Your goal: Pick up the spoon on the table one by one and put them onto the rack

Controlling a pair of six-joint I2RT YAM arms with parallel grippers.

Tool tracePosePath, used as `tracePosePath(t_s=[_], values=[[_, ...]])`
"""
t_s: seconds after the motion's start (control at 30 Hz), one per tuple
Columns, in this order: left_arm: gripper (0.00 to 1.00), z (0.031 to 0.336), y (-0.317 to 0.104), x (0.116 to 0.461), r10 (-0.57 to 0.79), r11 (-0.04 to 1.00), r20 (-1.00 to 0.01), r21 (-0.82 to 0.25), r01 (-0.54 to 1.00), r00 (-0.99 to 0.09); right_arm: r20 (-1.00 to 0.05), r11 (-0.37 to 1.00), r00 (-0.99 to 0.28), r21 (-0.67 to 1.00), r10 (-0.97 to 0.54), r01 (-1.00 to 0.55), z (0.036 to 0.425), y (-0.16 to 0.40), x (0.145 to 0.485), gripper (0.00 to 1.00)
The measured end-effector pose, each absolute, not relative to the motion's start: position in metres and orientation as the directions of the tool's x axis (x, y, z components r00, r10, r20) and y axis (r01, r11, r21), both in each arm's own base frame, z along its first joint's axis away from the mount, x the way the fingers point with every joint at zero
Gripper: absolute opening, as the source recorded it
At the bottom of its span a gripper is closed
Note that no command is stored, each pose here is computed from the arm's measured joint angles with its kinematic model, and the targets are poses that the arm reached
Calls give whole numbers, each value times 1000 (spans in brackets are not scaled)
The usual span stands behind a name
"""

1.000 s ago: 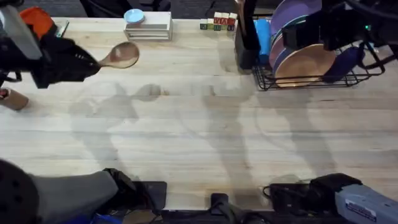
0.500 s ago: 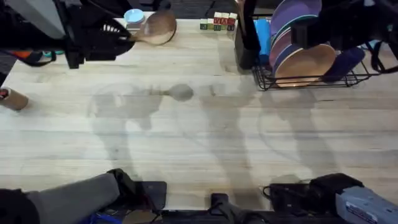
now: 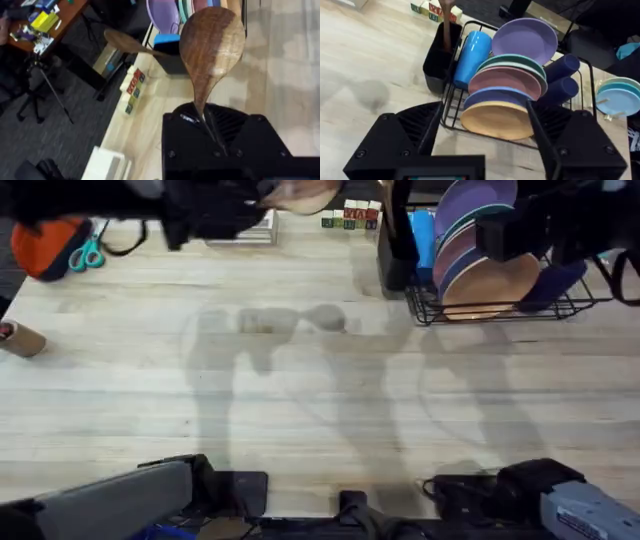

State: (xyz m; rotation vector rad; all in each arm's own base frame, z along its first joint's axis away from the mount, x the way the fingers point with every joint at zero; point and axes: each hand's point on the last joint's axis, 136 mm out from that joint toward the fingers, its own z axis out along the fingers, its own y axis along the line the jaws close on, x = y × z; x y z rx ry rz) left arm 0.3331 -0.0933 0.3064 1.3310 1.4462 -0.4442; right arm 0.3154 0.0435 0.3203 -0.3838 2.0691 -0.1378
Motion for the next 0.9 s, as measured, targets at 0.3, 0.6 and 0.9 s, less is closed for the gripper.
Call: tracePosePath(t_s=[0.3,0.6,0.9], values=[[42,333,-162,354,424,286,-868,400,871,259,-807,942,-489,-252,-331,-222,315,42,306,996],[42,342,-223,370,303,266,-918,338,903,254,-807,942,-489,-252,-332,-222,315,42,306,995],[42,345,-286,394,107,251,-977,208,945,187,-789,940,-514,-251,-337,-230,308,41,302,996]])
